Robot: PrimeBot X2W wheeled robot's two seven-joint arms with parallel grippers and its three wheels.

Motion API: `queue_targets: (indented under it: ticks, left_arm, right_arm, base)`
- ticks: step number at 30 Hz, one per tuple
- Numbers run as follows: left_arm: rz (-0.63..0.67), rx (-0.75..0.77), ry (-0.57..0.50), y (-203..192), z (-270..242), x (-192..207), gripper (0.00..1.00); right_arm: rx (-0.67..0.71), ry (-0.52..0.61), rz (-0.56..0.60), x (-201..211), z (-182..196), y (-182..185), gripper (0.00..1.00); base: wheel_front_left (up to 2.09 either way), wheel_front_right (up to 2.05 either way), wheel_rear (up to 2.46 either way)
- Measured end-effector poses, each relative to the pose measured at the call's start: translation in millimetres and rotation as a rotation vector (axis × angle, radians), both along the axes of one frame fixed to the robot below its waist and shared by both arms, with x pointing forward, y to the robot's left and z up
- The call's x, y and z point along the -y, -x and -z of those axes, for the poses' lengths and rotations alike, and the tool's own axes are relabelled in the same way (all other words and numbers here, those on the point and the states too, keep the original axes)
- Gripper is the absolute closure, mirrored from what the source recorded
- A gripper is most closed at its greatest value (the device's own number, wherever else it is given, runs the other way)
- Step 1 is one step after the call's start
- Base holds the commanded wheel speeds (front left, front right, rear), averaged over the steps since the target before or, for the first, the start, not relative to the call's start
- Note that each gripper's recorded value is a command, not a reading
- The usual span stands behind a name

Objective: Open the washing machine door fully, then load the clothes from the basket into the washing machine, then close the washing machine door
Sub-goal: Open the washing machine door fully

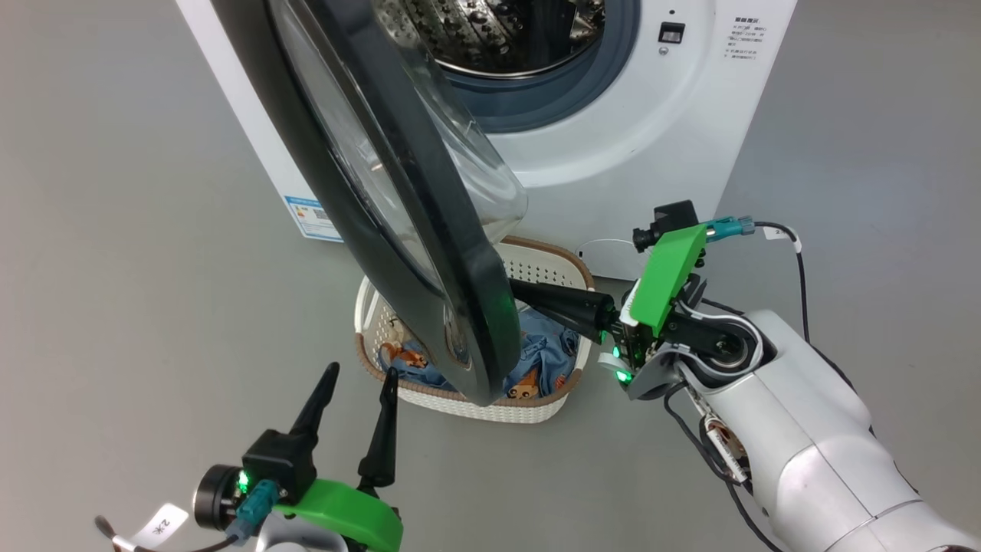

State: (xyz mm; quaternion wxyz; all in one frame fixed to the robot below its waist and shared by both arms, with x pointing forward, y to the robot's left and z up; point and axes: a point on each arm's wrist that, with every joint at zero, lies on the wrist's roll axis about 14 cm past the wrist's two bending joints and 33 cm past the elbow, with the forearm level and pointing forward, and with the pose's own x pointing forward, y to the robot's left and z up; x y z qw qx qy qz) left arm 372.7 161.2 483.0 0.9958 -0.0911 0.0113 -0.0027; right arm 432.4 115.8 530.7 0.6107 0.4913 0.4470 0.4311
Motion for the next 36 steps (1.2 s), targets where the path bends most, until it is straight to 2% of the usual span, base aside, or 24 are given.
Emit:
queue_targets:
  ticks: [9, 16, 25, 28, 29, 30, 31, 32, 33, 36]
  left_arm:
    - [0.000, -0.001, 0.000, -0.4, 0.4, 0.0, 0.00]
    - [0.005, 0.002, 0.001, -1.2, -0.5, 1.6, 0.00]
    - [0.017, 0.009, -0.003, -4.0, -2.2, 4.3, 0.00]
    - [0.024, 0.012, 0.000, -5.0, -2.9, 6.1, 0.00]
    - [0.025, 0.013, 0.000, -5.2, -3.3, 6.5, 0.00]
    - [0.027, 0.015, 0.000, -5.2, -4.0, 7.1, 0.00]
    - [0.028, 0.017, -0.001, -5.2, -4.3, 7.4, 0.00]
    - [0.031, 0.017, -0.005, -5.0, -4.3, 8.1, 0.00]
    - [0.033, 0.017, -0.005, -4.6, -4.3, 9.0, 0.00]
    - [0.040, 0.015, -0.003, -2.7, -3.1, 11.3, 0.00]
  right_arm:
    - [-0.015, -0.008, 0.003, -3.8, 1.4, 3.3, 1.00]
    - [-0.020, -0.028, 0.048, 0.5, -3.4, -2.3, 1.00]
    - [0.005, -0.091, 0.181, 27.3, -21.4, -25.8, 1.00]
    - [0.020, -0.119, 0.261, 46.2, -27.4, -35.5, 1.00]
    - [0.021, -0.127, 0.288, 53.0, -27.9, -37.4, 0.96]
    - [0.022, -0.133, 0.314, 59.6, -27.7, -38.3, 0.77]
    - [0.023, -0.139, 0.336, 65.8, -27.4, -38.5, 0.57]
    - [0.026, -0.144, 0.356, 71.4, -27.2, -38.3, 0.23]
    - [0.028, -0.148, 0.376, 76.7, -26.8, -37.7, 0.00]
    - [0.036, -0.160, 0.440, 93.8, -25.9, -36.0, 0.00]
  base:
    - [0.00, 0.00, 0.00]
    - [0.00, 0.00, 0.00]
    - [0.00, 0.00, 0.00]
    - [0.00, 0.00, 0.00]
    - [0.00, 0.00, 0.00]
    - [0.00, 0.00, 0.00]
    - [0.00, 0.00, 0.00]
    - [0.00, 0.00, 0.00]
    - [0.00, 0.00, 0.00]
    - [0.00, 0.00, 0.00]
